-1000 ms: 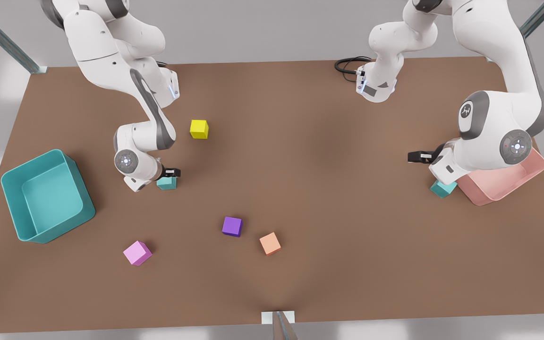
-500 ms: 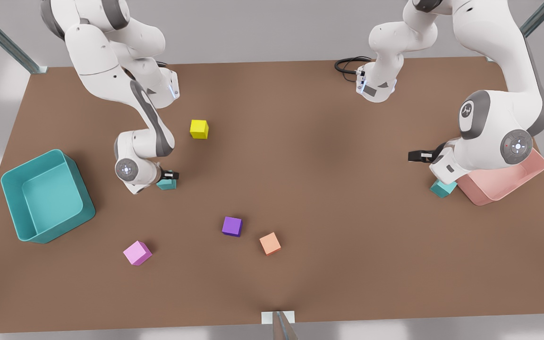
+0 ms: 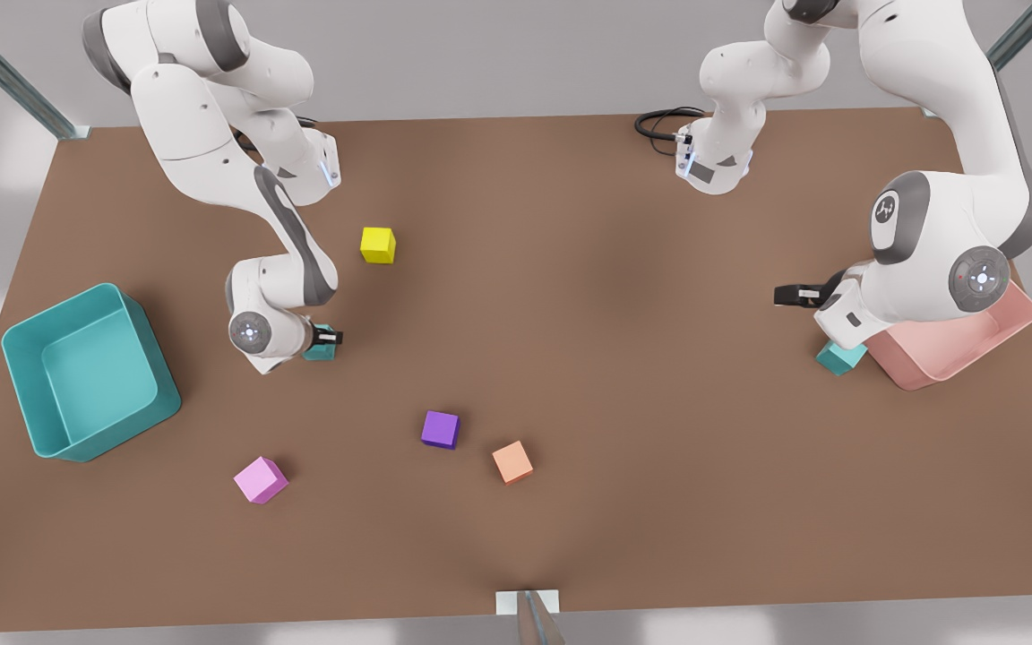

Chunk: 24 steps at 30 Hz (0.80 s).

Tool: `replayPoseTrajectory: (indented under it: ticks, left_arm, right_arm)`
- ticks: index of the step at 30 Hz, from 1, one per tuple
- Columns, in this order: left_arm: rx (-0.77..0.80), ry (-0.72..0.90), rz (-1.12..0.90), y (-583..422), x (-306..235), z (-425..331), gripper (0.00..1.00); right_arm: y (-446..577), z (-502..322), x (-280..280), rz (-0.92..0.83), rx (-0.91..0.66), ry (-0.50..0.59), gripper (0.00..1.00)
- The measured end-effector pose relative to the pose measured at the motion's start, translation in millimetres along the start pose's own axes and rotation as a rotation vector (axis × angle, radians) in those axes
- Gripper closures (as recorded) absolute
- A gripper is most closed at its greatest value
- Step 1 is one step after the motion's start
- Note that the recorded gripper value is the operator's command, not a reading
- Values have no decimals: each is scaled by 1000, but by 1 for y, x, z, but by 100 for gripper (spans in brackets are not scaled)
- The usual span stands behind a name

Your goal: Stack the two blue cubes on top of each other

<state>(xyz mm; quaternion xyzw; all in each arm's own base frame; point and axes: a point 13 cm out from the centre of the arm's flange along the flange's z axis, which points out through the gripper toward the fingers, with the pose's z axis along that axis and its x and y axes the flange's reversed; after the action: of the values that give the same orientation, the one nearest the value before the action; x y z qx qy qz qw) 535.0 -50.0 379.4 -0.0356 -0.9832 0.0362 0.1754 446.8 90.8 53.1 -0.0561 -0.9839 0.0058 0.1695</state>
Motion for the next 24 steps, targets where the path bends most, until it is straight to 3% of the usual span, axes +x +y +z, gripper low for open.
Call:
replayPoseTrajectory:
  ticks: [7, 14, 19, 24]
  left_arm:
    - [-1, 0, -1, 0, 1, -1, 0]
    - [0, 2, -1, 0, 0, 0, 0]
    - [-3, -15, 2, -1, -4, -7, 0]
    - [-1, -66, -42, 23, -18, -28, 0]
  right_arm:
    - [49, -57, -14, -26, -68, -9, 41]
    - [299, -131, 17, -206, -222, -27, 41]
    - [483, -96, 59, -255, -265, -29, 40]
    - [539, -28, 88, -143, -231, -35, 40]
